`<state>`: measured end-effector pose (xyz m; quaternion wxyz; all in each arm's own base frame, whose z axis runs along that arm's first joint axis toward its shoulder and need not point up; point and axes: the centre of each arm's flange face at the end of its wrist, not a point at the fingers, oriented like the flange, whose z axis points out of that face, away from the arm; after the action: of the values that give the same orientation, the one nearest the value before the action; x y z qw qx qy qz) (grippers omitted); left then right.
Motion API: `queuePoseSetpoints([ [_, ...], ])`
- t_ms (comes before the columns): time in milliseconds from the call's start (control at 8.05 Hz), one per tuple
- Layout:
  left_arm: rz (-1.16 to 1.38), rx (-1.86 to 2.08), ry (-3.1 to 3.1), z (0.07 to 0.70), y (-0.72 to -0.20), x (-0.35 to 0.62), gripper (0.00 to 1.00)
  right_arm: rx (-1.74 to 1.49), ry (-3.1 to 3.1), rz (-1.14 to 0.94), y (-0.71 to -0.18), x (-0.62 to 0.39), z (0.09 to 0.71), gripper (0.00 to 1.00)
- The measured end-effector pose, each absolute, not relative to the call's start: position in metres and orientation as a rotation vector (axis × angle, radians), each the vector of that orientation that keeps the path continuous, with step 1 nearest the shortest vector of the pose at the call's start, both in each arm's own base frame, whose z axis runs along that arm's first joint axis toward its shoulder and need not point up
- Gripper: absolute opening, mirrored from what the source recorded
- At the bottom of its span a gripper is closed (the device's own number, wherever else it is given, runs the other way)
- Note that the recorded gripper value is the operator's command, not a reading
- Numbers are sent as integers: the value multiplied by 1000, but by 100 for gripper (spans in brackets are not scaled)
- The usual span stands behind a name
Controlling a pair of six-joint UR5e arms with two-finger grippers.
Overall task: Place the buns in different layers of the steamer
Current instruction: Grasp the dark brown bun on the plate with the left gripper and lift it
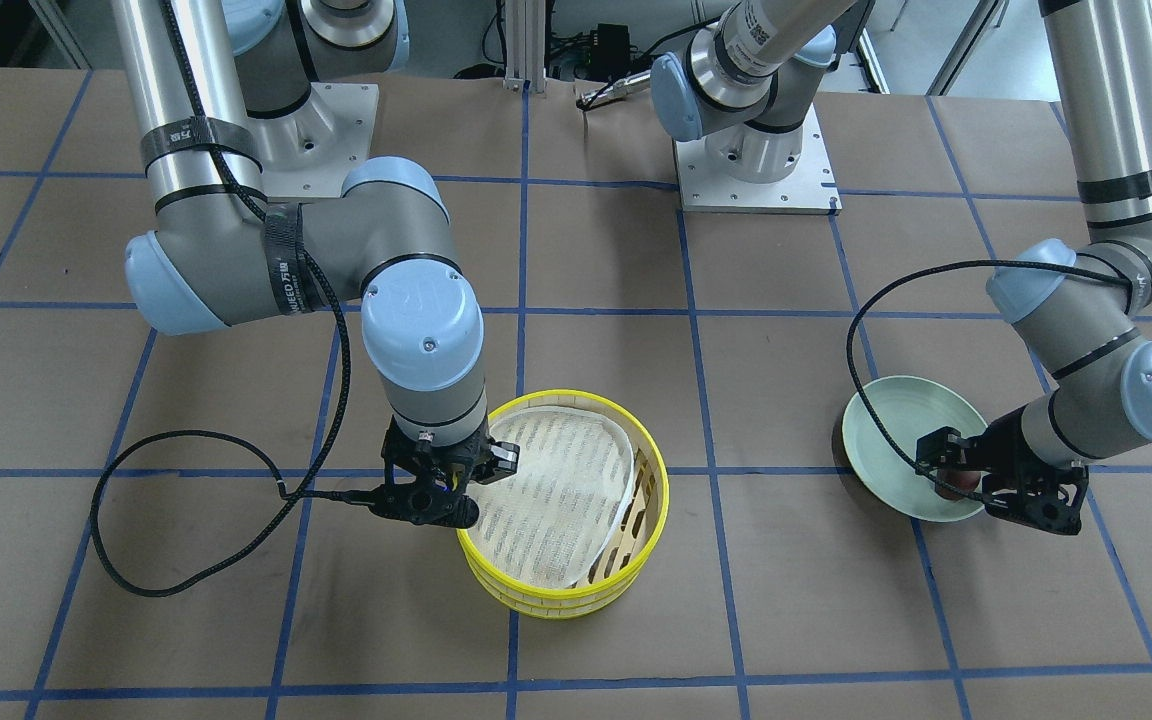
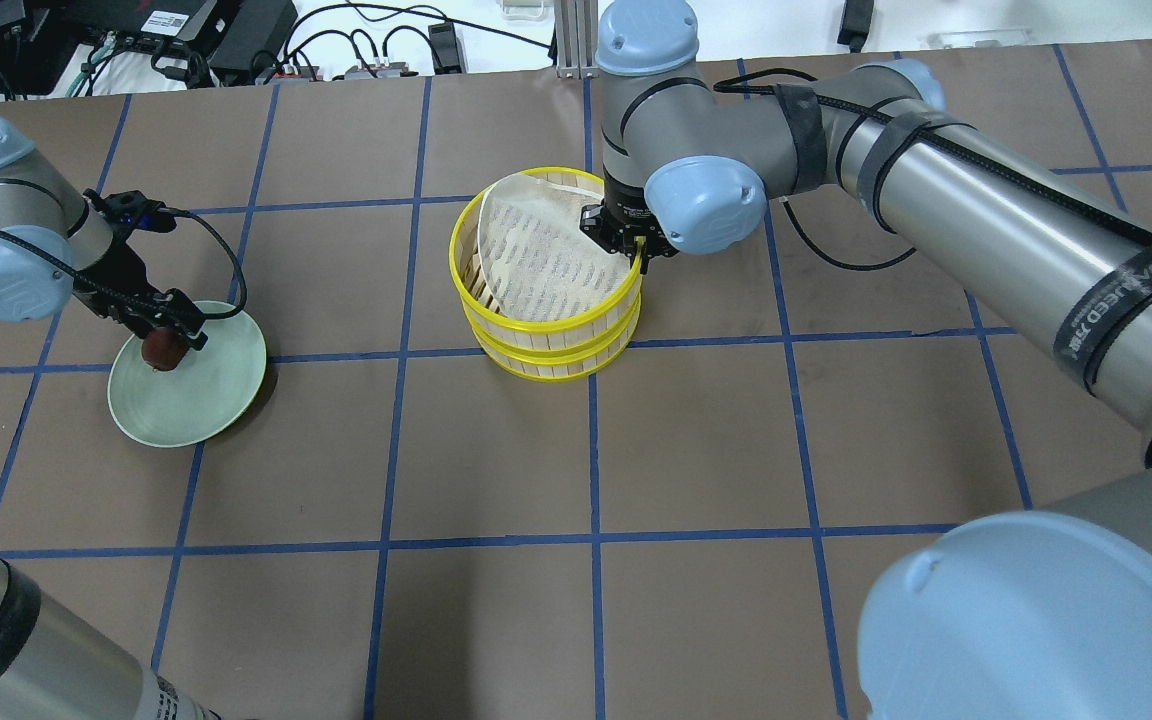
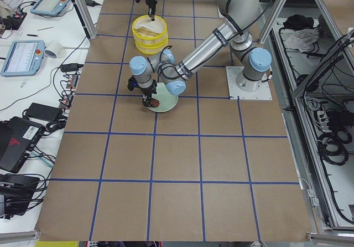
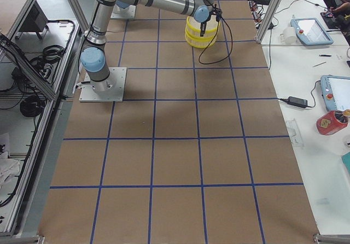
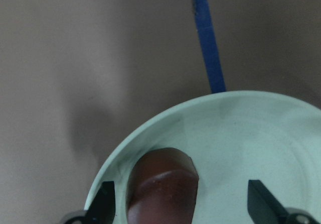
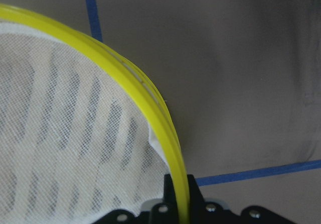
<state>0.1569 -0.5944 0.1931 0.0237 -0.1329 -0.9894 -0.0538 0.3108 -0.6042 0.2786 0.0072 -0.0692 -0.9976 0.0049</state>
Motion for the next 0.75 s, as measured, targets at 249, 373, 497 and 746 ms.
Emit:
queuePoseSetpoints([
  [249,-166,-417,-3065,193,-595,158,0,-220,-3125,22,-605,311,279,14],
  [373,-166,-419,-3068,194,-595,158,0,-220,-3126,22,-605,311,279,19],
  [497,-164,-415,-3072,195,-595,158,0,-220,-3126,18,-604,311,277,32],
  [746,-131,-370,-3098,209,-597,155,0,-220,-3126,14,-603,311,274,55],
])
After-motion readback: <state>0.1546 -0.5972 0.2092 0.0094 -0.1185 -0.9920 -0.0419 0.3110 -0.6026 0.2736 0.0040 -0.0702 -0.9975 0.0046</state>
